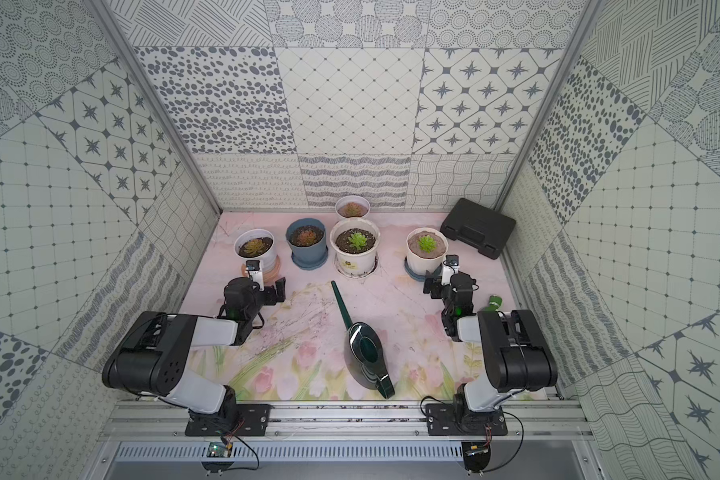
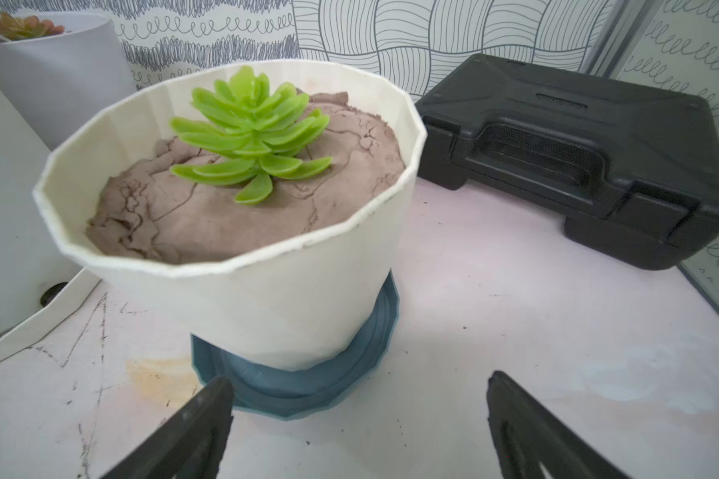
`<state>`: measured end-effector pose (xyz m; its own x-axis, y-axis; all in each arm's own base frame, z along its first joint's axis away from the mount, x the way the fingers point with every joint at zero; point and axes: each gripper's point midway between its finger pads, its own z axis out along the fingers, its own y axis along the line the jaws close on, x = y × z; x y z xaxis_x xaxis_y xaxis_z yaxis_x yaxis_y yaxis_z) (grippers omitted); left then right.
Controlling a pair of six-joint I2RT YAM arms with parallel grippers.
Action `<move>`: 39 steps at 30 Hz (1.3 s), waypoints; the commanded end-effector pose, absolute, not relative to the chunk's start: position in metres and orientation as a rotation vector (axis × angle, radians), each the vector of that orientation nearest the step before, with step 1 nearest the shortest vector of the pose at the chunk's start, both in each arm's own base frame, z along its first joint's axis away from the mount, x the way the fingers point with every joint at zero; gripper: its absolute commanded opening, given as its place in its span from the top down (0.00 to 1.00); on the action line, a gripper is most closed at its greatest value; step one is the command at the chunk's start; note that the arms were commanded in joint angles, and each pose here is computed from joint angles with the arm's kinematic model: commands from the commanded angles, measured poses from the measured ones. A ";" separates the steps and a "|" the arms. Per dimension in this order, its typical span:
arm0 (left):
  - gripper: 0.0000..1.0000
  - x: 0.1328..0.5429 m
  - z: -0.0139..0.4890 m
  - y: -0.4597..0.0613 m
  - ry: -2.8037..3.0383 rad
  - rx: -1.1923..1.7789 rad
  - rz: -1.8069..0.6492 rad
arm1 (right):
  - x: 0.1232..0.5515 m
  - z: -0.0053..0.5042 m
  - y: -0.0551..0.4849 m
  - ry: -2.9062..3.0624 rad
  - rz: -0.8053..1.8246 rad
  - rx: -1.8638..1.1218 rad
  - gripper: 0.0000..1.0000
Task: Water the succulent around the soil edge
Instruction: Move the pot to the center of the board.
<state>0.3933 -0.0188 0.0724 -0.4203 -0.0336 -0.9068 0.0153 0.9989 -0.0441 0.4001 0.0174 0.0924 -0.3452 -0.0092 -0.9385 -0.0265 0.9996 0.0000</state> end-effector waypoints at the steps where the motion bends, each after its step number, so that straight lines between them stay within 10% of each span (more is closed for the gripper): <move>1: 0.01 0.398 0.078 -0.018 1.984 -0.001 -0.056 | 0.405 0.105 0.018 1.878 0.015 -0.034 0.03; 39: 0.01 0.398 0.077 -0.018 1.990 0.000 -0.079 | 0.407 0.105 0.013 1.882 0.045 -0.010 0.03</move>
